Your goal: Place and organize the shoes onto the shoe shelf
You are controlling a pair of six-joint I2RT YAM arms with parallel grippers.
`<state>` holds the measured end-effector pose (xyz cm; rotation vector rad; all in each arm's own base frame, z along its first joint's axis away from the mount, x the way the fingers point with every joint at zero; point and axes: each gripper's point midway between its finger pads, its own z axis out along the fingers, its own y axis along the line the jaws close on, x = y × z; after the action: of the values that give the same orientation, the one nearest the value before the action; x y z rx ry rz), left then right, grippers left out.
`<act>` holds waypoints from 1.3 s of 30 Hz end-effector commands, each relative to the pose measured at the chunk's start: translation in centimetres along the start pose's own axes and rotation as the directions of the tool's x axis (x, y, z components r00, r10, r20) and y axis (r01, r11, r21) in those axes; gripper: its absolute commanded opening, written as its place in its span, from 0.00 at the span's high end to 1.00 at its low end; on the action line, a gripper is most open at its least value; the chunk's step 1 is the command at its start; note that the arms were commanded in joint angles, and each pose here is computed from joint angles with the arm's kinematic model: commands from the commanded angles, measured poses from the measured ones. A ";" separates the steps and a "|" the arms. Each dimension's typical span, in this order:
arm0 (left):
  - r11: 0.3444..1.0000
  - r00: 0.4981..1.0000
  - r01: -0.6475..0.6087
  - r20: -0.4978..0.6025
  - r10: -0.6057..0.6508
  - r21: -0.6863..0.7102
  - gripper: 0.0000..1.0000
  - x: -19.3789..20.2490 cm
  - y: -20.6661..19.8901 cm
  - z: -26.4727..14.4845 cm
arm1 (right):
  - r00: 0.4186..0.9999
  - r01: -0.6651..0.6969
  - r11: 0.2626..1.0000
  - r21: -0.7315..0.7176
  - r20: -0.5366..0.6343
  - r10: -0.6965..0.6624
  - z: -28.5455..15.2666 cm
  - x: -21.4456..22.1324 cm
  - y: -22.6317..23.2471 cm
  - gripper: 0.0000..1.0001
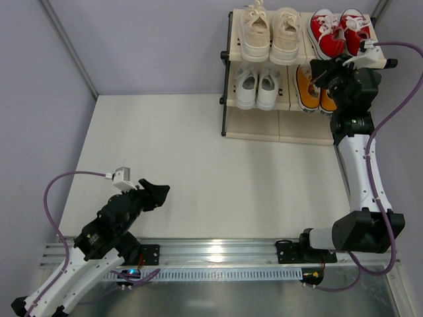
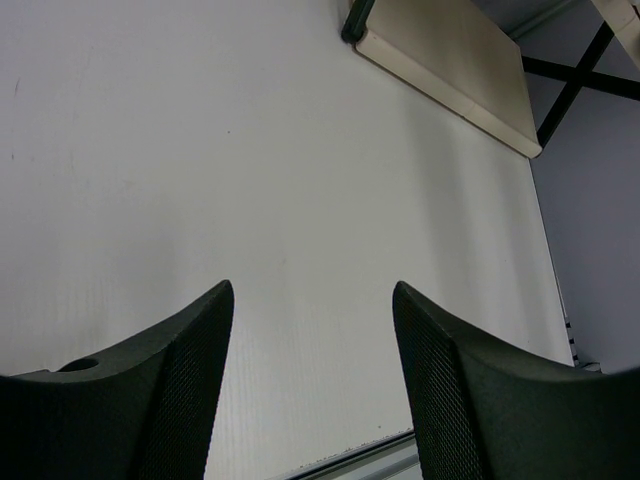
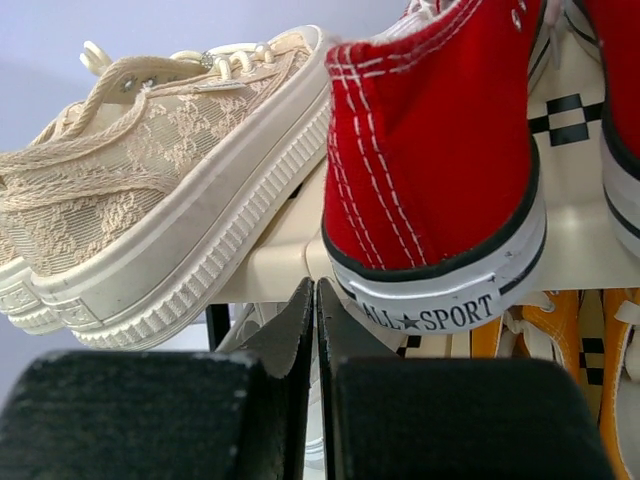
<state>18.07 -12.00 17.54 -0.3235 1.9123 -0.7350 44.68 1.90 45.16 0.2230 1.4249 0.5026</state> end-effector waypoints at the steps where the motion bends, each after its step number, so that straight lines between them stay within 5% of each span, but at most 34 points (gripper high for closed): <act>1: 1.000 1.000 -0.001 0.030 0.000 0.020 0.36 -1.3 -0.8 -0.6 | 0.994 0.025 0.999 0.028 0.109 -0.028 -0.9 -3.1 0.5 0.96; 11: 1.000 1.000 -0.001 0.030 0.000 0.013 0.36 -1.1 -0.5 -0.7 | 0.975 0.029 0.980 0.197 0.213 -0.071 -2.9 -5.7 -1.7 0.96; 29: 1.000 0.999 0.001 0.042 -0.001 0.006 0.36 -1.3 0.0 -1.1 | 0.964 0.075 0.954 0.291 0.223 -0.144 -4.1 -7.2 -2.7 0.96; 39: 0.999 0.998 0.010 0.058 -0.012 0.030 0.36 -2.3 -0.8 -2.1 | 0.971 0.096 0.993 -0.071 0.228 -0.077 -7.6 -5.7 4.5 0.96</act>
<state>17.43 -11.03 17.89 -0.3357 1.9004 -0.7233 39.05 -0.49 48.22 0.2667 1.2810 0.3363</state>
